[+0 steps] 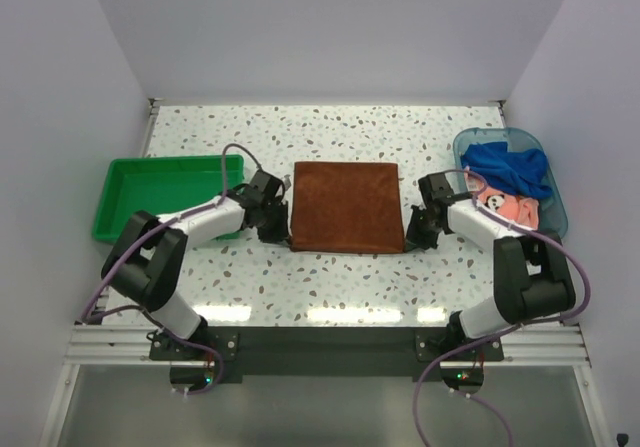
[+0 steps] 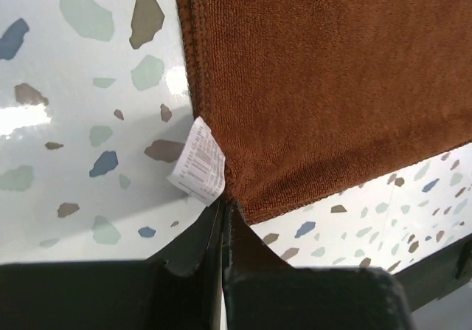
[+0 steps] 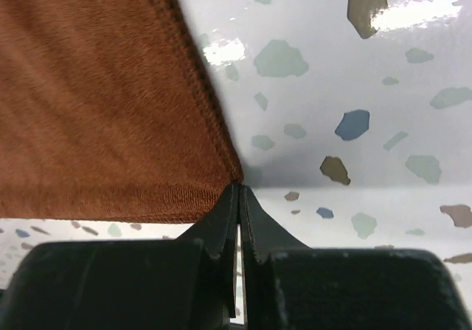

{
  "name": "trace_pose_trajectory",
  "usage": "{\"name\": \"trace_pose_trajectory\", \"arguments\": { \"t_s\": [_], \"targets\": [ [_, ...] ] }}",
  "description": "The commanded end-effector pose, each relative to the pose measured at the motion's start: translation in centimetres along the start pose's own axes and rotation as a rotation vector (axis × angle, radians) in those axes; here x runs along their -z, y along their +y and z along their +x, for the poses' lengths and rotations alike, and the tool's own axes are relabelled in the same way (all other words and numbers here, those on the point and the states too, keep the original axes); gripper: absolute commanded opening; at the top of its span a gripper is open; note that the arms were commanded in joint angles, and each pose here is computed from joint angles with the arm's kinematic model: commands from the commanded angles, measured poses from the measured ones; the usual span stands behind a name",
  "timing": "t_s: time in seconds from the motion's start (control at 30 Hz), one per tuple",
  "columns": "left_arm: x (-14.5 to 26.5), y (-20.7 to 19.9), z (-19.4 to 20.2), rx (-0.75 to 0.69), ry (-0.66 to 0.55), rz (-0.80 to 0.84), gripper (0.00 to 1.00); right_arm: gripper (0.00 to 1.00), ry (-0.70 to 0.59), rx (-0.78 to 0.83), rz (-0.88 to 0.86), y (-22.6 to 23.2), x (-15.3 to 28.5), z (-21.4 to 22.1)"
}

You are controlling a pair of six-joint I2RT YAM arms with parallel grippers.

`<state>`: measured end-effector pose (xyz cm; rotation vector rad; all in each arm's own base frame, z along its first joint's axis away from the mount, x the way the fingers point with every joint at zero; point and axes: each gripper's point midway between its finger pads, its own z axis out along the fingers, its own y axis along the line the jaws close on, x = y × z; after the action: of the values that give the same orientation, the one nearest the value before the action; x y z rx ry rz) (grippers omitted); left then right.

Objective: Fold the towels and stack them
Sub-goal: Fold the towel

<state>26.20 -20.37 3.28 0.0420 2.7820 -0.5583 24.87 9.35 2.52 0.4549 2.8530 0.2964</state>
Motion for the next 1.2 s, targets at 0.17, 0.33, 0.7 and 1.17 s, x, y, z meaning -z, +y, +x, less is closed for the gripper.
{"name": "trace_pose_trajectory", "arguments": {
  "t_s": [0.17,0.33,0.7,1.17],
  "targets": [
    [-1.7,0.7,0.8,-0.015,-0.002,-0.026,0.04,0.06,-0.032,-0.006,0.032,-0.8,-1.4,-0.7],
    [-0.3,1.3,0.8,0.0,-0.027,-0.067,0.34,0.36,-0.061,0.007,0.04,-0.9,0.9,-0.9],
    [5.4,-0.6,-4.6,-0.013,-0.244,-0.098,0.63,0.43,-0.235,0.118,-0.149,4.4,5.8,-5.6],
    [-2.6,-3.0,-1.7,-0.033,-0.065,-0.023,0.38,0.28,-0.05,0.092,-0.105,2.8,-1.1,-2.2]
  ]
}}
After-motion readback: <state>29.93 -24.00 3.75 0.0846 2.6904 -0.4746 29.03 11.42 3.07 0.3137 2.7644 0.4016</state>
